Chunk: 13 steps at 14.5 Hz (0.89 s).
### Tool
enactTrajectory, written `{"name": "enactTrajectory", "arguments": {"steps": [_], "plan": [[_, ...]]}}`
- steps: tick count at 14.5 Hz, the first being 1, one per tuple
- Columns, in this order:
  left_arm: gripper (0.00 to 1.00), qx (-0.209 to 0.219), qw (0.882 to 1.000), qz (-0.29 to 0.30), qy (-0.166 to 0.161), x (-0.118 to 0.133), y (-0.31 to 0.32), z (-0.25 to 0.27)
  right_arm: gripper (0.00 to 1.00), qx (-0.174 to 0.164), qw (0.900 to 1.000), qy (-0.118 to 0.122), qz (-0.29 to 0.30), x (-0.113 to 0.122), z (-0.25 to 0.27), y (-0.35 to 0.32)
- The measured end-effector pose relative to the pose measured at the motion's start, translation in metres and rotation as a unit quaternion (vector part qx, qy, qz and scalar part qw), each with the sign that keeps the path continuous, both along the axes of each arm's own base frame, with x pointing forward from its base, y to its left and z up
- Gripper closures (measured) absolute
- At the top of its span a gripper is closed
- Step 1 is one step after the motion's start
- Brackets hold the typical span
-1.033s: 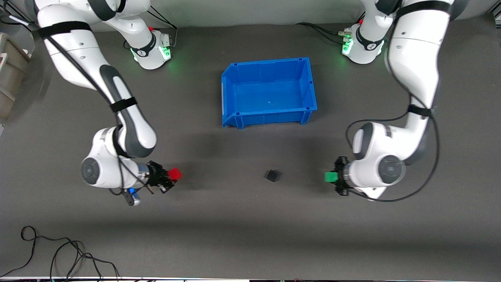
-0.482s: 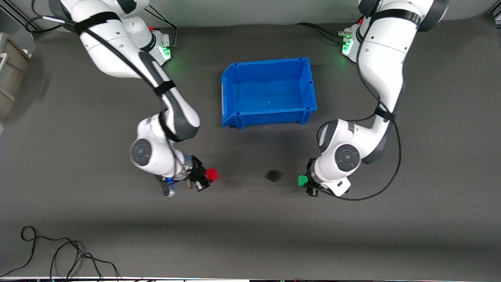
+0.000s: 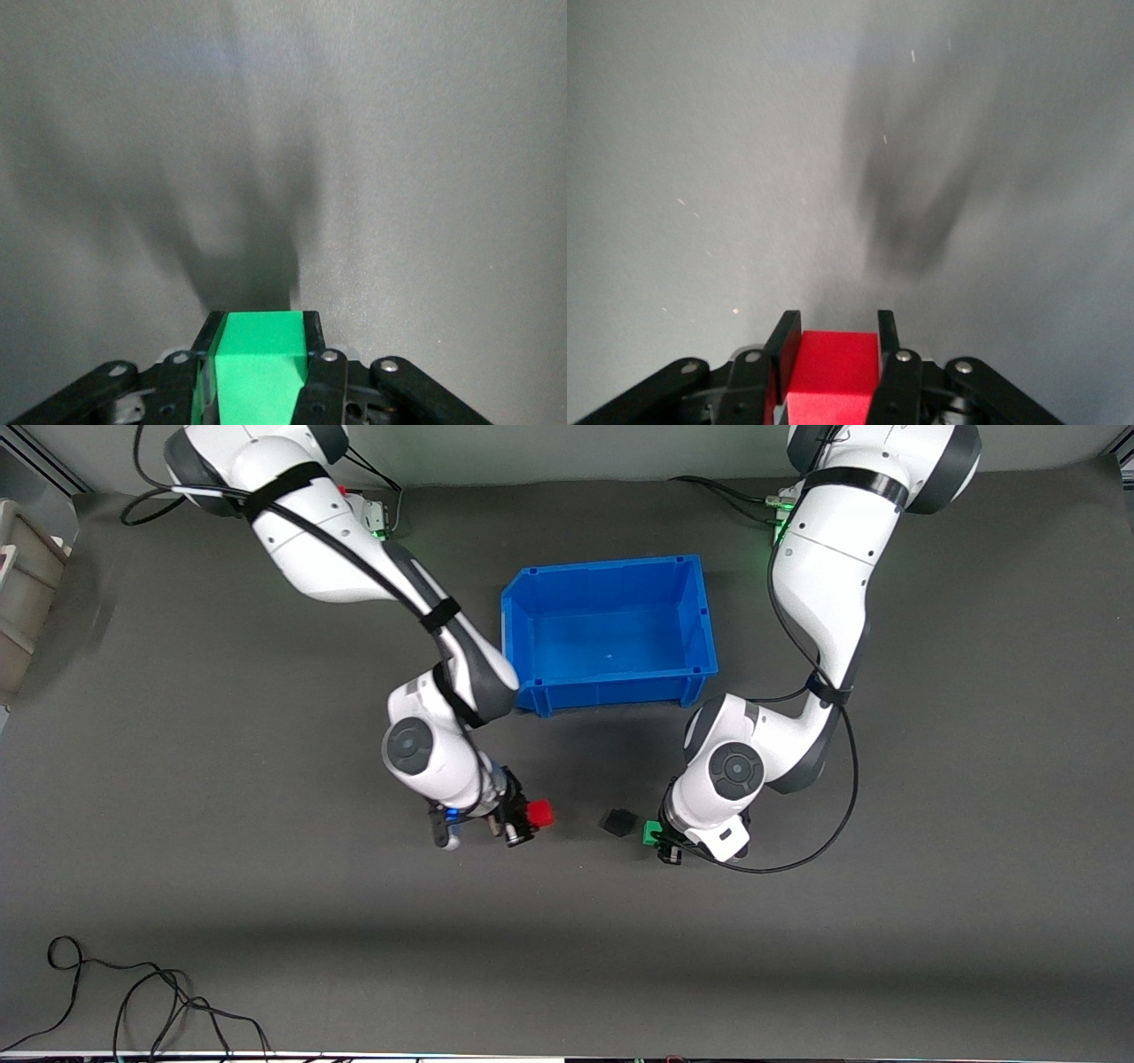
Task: Attach green and red cubes to black cube
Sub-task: 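Carry the red cube with the right gripper while the left gripper carries the green cube, then press the red and green cubes against the black cube from both sides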
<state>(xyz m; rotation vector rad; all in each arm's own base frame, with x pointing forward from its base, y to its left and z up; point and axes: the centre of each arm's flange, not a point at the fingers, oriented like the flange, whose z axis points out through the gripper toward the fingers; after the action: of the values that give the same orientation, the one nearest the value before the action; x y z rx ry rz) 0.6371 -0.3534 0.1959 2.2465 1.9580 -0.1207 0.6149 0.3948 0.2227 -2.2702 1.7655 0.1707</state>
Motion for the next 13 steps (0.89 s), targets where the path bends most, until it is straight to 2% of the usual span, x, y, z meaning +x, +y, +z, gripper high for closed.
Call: {"name": "enactTrajectory", "arguments": {"steps": [1, 4, 13], "plan": [[0.6, 0.0, 1.0, -0.002, -0.001, 0.0, -0.003, -0.001, 0.6, -0.014, 1.0, -0.001, -0.005, -0.01, -0.009, 0.016], [0.6, -0.001, 1.0, -0.007, -0.001, -0.003, -0.011, -0.004, 0.6, -0.035, 0.999, -0.01, -0.009, -0.019, -0.019, 0.036], [0.6, -0.001, 1.0, -0.018, -0.001, -0.011, -0.026, -0.005, 0.6, -0.042, 0.999, -0.01, -0.016, -0.034, -0.031, 0.067]]}}
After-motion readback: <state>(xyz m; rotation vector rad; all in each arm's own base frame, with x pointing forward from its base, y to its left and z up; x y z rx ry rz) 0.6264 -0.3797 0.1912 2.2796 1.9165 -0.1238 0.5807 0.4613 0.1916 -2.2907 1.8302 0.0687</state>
